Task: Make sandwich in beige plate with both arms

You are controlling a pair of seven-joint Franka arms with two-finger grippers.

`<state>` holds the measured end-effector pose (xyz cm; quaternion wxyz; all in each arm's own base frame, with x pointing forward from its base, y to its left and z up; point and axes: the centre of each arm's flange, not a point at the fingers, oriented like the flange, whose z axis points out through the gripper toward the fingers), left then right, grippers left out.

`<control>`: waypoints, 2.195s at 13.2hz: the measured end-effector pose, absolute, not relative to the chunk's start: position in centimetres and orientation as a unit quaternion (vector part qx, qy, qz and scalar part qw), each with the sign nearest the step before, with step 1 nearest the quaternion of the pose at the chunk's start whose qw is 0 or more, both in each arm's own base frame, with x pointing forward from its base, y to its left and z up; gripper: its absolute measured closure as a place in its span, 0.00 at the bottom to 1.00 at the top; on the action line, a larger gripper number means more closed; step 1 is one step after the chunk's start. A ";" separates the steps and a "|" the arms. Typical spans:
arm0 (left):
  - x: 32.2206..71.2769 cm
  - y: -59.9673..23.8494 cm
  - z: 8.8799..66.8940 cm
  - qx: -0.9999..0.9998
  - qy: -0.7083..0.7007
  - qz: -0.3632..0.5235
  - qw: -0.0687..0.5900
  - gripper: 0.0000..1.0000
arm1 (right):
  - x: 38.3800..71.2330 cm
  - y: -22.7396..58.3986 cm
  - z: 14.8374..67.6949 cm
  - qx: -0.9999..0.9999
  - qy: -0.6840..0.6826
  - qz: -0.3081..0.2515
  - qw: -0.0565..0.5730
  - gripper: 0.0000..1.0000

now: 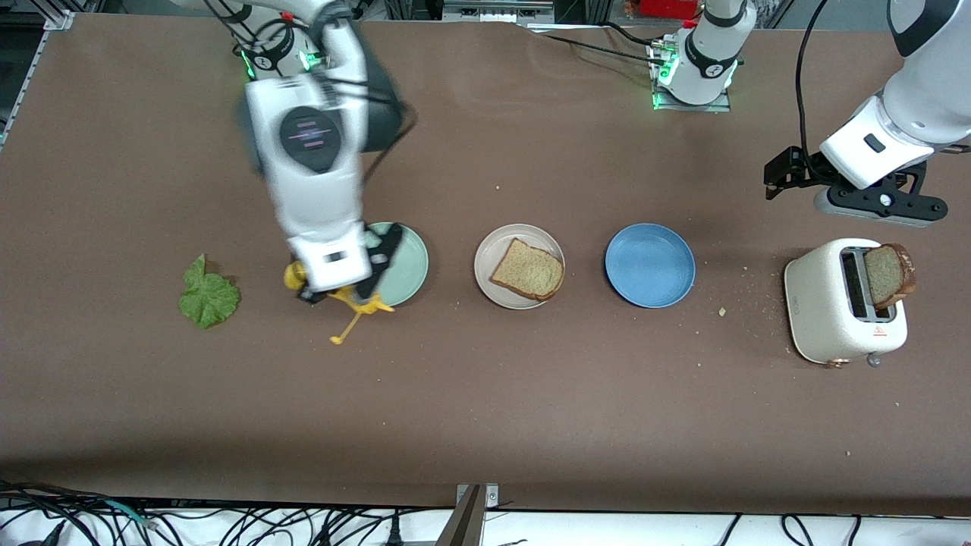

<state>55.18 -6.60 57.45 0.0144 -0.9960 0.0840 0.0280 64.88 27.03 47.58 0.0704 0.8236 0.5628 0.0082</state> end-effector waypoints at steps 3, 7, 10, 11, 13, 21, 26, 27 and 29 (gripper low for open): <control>55.2 -6.6 57.4 -0.996 0.084 0.028 0.014 0.00 | 67.9 14.7 46.8 0.820 0.562 0.068 -0.088 0.96; 55.2 -6.6 57.4 -0.996 0.084 0.028 0.014 0.00 | 67.7 4.7 40.7 0.767 0.559 0.185 -0.255 0.96; 55.2 -6.6 57.4 -0.996 0.084 0.029 0.014 0.00 | 64.4 0.5 35.2 0.720 0.555 0.231 -0.347 0.96; 55.2 -6.6 57.4 -0.996 0.084 0.029 0.014 0.00 | 63.1 -0.4 33.6 0.700 0.558 0.241 -0.374 0.96; 55.2 -6.6 57.4 -0.996 0.084 0.029 0.014 0.00 | 60.3 -2.1 30.4 0.662 0.563 0.266 -0.418 0.96; 55.2 -6.6 57.4 -0.996 0.084 0.029 0.014 0.00 | 51.1 -7.4 16.6 0.573 0.559 0.361 -0.478 0.96; 55.2 -6.6 57.4 -0.996 0.084 0.029 0.014 0.00 | 49.6 -8.5 12.8 0.572 0.560 0.361 -0.478 0.96; 55.2 -6.6 57.4 -0.996 0.084 0.029 0.014 0.00 | 49.2 -8.7 12.0 0.575 0.557 0.359 -0.480 0.96; 55.2 -6.6 57.4 -0.996 0.084 0.029 0.014 0.00 | 48.7 -9.2 11.1 0.579 0.552 0.357 -0.482 0.96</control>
